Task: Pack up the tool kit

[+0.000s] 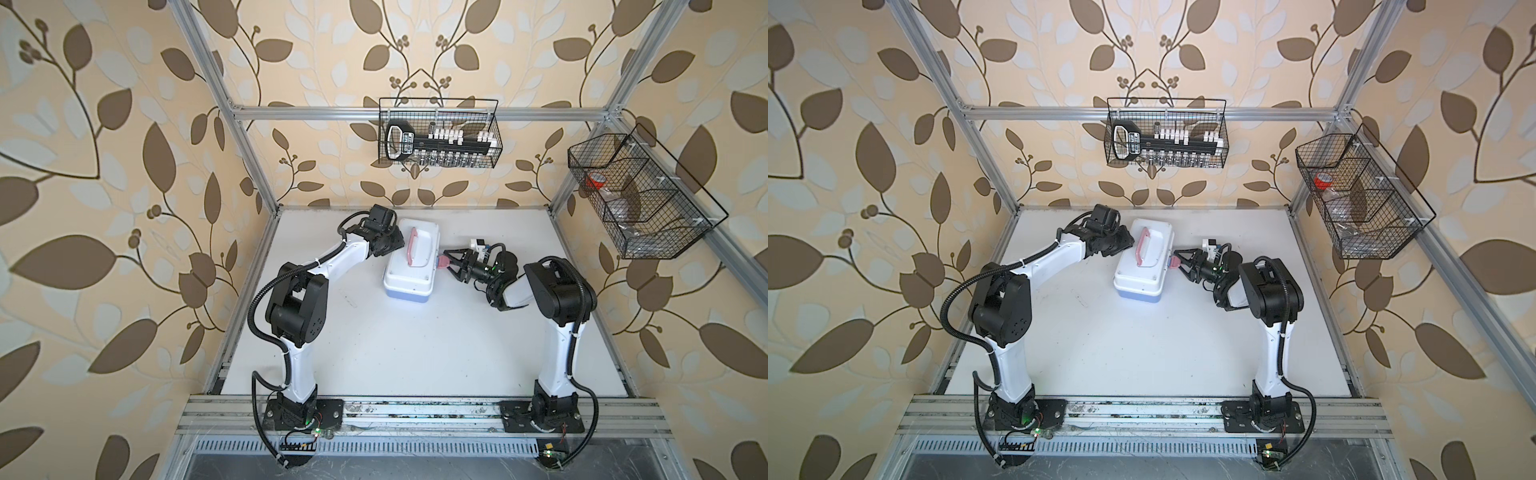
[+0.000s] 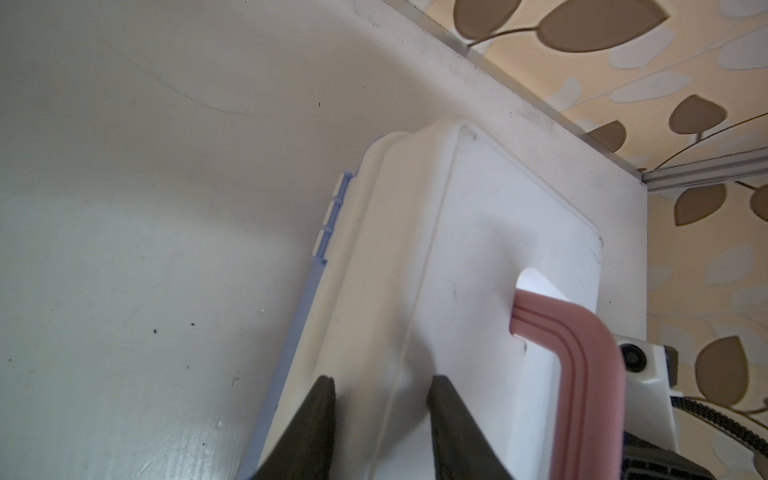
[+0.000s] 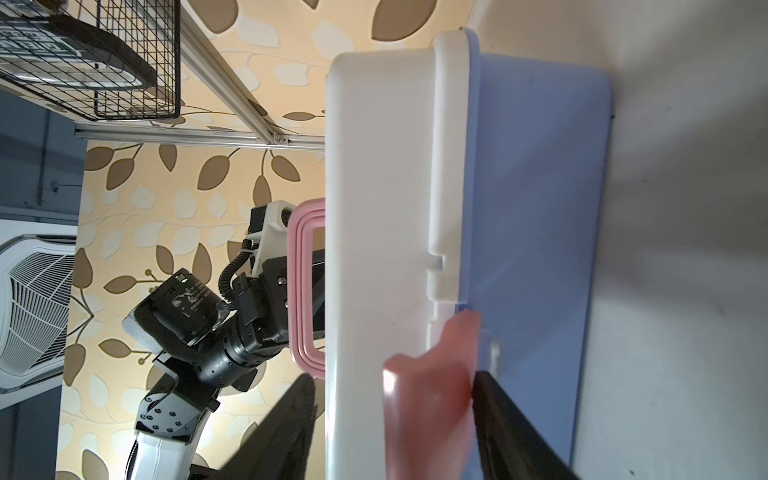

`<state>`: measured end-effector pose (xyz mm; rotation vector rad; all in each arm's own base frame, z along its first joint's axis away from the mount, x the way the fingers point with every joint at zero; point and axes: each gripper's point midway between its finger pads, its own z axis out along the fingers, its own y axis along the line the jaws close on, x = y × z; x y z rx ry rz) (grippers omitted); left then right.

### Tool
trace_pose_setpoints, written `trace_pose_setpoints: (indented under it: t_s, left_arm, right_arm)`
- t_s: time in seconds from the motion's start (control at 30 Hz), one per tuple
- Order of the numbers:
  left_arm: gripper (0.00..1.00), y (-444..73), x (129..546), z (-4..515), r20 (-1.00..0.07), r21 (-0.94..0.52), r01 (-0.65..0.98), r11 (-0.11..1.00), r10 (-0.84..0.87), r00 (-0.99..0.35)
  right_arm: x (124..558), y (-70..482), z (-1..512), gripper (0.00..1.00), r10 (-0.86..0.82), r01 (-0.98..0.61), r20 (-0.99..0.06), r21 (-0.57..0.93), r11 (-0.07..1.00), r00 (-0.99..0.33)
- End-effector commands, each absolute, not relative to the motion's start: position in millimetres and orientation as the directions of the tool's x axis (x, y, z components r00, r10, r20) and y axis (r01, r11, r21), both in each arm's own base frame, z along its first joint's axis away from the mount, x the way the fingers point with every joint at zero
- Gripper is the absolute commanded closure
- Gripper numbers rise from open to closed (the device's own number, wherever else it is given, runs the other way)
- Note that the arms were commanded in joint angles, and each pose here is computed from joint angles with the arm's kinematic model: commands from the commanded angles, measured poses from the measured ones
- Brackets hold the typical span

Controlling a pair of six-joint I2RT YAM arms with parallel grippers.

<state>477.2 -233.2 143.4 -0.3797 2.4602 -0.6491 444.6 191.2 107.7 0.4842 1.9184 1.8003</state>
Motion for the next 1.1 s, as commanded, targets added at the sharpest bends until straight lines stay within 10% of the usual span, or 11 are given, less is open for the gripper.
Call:
trace_pose_setpoints:
  t_s: [0.0,0.63,1.07]
  left_arm:
    - [0.61,-245,448,93,-0.323,-0.464,-0.165,0.87,-0.339,-0.884]
    - [0.61,-245,448,92,-0.32,-0.468,-0.169,0.868,-0.344,-0.883]
    - [0.61,-246,449,95,-0.323,-0.469,-0.163,0.868,-0.34,-0.883]
  right_arm:
    - [438,193,118,0.42,0.537,-0.089,-0.112,0.994,0.069,-0.836]
    - [440,206,126,0.67,0.518,-0.107,-0.12,0.993,0.055,-0.847]
    - [444,210,106,0.46,0.506,-0.066,-0.131,0.987,0.144,-0.853]
